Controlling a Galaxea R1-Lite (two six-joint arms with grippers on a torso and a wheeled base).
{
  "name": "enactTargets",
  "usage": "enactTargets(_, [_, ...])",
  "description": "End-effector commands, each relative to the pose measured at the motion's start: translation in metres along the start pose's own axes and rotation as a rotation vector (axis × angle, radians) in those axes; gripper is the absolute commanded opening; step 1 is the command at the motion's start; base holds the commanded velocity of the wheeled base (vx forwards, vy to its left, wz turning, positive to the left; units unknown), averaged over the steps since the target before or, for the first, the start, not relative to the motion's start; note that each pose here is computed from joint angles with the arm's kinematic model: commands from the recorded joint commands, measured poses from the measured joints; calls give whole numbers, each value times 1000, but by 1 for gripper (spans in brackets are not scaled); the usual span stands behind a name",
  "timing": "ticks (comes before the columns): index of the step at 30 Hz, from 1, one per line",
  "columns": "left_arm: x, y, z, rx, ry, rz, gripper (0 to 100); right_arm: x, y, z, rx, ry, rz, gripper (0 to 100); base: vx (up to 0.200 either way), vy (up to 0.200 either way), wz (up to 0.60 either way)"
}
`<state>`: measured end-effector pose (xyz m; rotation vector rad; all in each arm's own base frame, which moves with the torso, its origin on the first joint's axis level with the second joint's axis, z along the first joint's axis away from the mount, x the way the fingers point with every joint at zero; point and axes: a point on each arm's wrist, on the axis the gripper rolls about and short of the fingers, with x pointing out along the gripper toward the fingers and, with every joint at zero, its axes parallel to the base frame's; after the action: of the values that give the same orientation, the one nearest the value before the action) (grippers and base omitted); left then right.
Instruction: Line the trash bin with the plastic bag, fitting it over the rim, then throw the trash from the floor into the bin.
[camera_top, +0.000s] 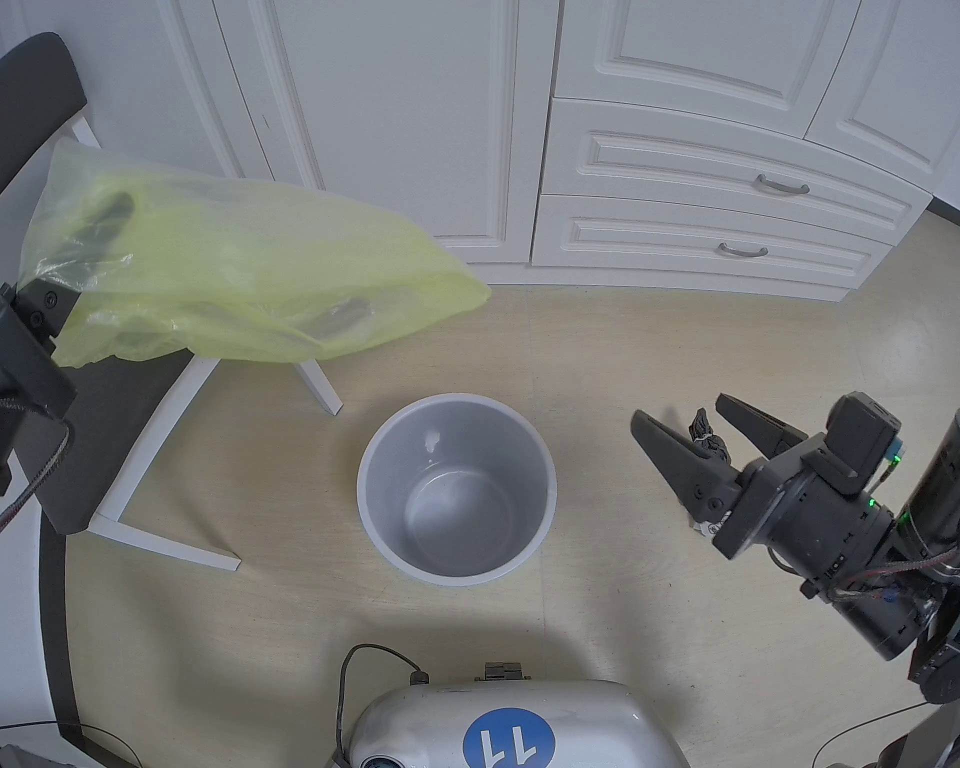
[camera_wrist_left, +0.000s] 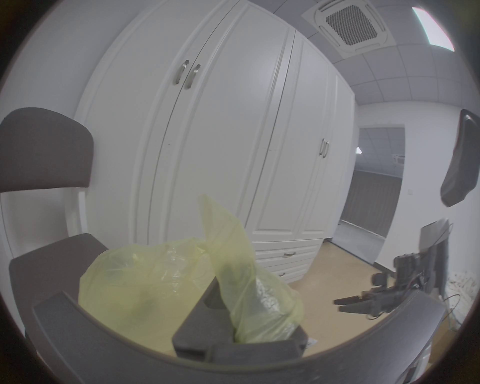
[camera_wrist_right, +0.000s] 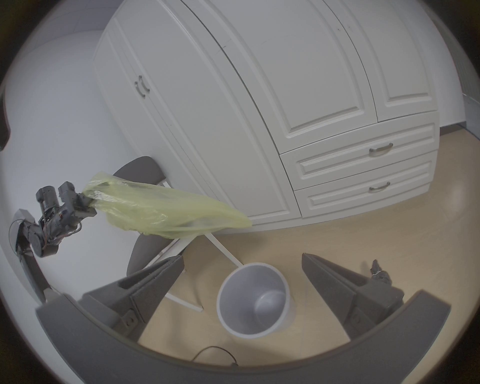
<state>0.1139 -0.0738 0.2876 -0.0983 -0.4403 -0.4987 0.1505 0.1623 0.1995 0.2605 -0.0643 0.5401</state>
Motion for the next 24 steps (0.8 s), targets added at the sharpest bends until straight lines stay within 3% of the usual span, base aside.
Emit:
enactTargets(1, [-6,-12,3,-44,-13,-87,0,25,7,-33,12,41,-17,100,0,0,0])
enactTargets(8, [-10,-27,-3,-135,17,-200,0,38,10,-45,38,-29,-24,100,0,0,0])
enactTargets(16, [-15,-33,-9,-150,38,-276,0,41,8,-42,42,-45,-35,100,0,0,0])
enactTargets(24, [-16,-34,-12,-152,31,-290,0,37,8,-32,43,-78,-32,100,0,0,0])
